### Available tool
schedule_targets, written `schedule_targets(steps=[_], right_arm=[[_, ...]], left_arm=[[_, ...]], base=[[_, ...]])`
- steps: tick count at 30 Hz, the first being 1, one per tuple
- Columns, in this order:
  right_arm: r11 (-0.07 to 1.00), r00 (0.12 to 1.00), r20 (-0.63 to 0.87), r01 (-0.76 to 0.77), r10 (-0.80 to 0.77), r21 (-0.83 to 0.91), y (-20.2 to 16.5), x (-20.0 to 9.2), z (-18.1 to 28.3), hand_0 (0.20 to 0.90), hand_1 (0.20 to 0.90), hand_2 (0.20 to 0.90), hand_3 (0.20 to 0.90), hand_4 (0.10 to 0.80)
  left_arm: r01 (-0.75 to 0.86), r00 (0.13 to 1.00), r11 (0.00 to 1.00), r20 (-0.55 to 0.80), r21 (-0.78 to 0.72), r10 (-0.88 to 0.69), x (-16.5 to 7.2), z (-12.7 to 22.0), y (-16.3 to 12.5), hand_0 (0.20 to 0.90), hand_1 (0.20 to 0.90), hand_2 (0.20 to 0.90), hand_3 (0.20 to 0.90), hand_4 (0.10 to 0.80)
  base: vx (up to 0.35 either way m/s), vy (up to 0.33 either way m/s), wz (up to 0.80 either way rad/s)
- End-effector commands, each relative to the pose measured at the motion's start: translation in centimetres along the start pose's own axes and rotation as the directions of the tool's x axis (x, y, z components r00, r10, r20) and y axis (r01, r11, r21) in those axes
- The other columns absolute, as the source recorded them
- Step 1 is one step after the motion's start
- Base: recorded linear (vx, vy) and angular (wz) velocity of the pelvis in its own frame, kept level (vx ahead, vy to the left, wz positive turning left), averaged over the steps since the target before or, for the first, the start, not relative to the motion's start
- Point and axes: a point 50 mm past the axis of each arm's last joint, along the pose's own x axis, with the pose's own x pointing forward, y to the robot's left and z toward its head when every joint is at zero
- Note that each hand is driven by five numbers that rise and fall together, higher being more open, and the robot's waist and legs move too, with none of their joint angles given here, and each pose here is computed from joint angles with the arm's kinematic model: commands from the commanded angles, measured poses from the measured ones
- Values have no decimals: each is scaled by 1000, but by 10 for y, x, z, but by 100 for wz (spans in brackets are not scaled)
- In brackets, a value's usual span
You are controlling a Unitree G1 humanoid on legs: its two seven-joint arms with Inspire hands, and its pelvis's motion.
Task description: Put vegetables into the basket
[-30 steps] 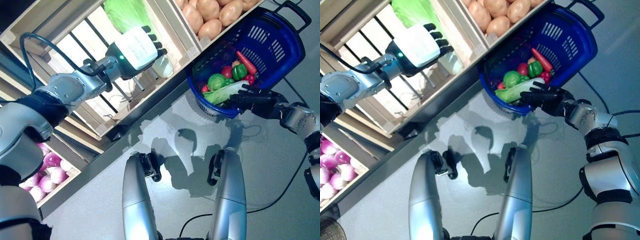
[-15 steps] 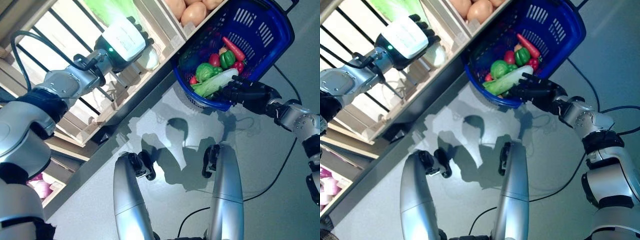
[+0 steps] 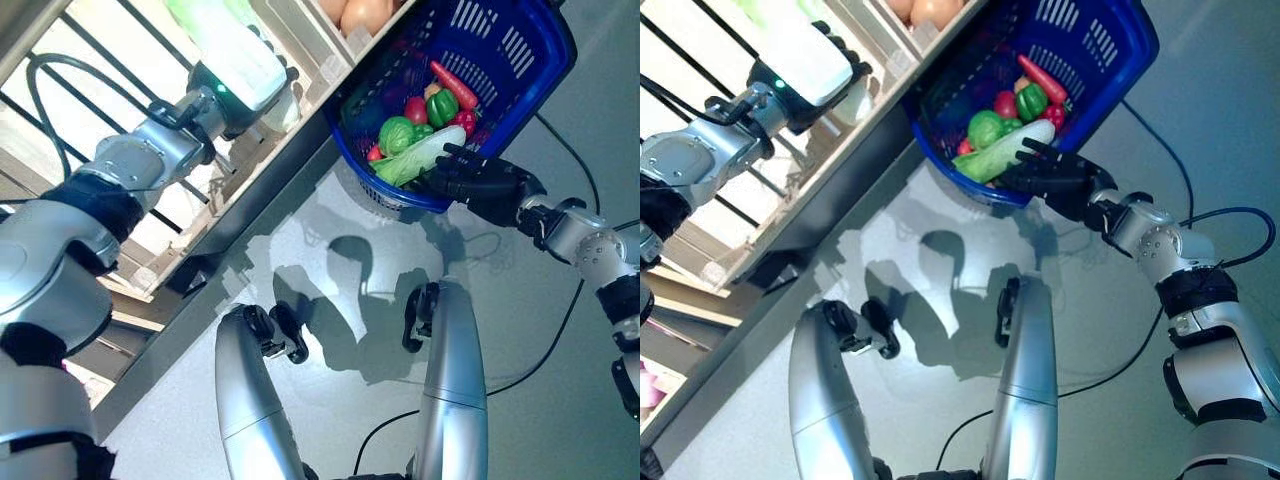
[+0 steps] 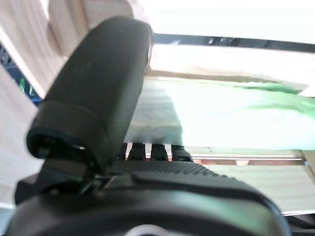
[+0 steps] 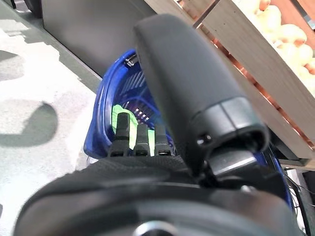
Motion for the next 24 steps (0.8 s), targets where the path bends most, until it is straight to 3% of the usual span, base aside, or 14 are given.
schedule_targets(steps=[1,9,16,19,24], right_arm=[[993,991,130,-30,14,117,8,1,11,900,900,900,900,800],[990,989,140,-60,42,124,18,5,9,900,900,900,900,800],[988,986,155,-82,62,128,21,6,6,900,900,900,900,800],[993,985,155,-85,71,87,26,9,0,900,900,900,900,800],[996,979,184,-83,85,-19,35,13,-4,900,900,900,900,800]], left_arm=[[64,982,997,-177,-38,-70,-9,-43,4,300,300,300,300,400],[36,979,995,-198,-94,-54,-13,-46,1,300,300,300,300,400],[-115,956,975,-287,-188,57,-19,-57,5,300,300,300,300,400],[-346,894,861,-410,-374,181,-26,-63,6,300,300,300,300,400],[-580,801,640,-495,-504,335,-36,-59,9,300,300,300,300,400]], base=[[0,0,0],[5,8,0],[0,0,0],[-5,-10,1],[-26,-15,5]])
